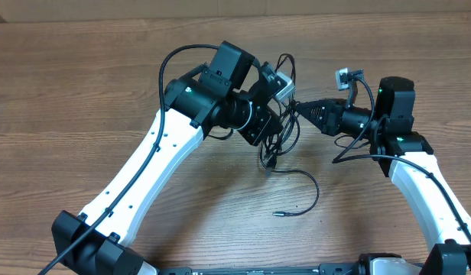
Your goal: Untangle cables
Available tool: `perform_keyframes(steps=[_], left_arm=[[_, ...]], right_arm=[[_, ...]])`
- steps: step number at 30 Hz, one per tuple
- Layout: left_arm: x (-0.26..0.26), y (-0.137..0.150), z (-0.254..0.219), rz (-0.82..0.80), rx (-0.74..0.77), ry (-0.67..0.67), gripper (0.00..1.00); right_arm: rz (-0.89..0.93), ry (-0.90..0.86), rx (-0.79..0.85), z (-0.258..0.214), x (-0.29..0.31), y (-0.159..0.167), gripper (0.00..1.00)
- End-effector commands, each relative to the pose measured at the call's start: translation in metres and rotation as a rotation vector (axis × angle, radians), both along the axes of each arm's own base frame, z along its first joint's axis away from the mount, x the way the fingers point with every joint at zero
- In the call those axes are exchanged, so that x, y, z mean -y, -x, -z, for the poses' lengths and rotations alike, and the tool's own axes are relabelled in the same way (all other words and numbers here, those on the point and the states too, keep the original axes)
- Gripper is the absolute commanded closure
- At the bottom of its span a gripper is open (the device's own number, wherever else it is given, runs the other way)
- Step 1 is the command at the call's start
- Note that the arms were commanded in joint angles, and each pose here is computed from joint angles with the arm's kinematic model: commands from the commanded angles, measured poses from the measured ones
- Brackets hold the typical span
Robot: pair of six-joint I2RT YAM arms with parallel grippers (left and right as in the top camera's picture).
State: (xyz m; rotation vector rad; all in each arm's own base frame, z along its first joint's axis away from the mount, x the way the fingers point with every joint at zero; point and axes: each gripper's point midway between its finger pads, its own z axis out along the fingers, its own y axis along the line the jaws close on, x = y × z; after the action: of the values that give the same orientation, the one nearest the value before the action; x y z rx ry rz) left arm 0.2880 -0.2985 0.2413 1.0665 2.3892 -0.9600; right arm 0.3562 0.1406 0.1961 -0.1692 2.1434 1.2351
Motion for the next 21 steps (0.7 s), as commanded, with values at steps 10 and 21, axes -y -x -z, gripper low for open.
perform_keyframes(steps=[10,21], left_arm=[[0.009,0.020,-0.016,0.062,-0.046,0.065,0.96],[0.005,0.016,-0.013,0.041,-0.028,0.037,0.96]], right_arm=[[0.453,0.311,-0.111,0.048,0.079,-0.035,0.85],[0.274,0.165,-0.084,0.030,0.044,-0.025,0.12]])
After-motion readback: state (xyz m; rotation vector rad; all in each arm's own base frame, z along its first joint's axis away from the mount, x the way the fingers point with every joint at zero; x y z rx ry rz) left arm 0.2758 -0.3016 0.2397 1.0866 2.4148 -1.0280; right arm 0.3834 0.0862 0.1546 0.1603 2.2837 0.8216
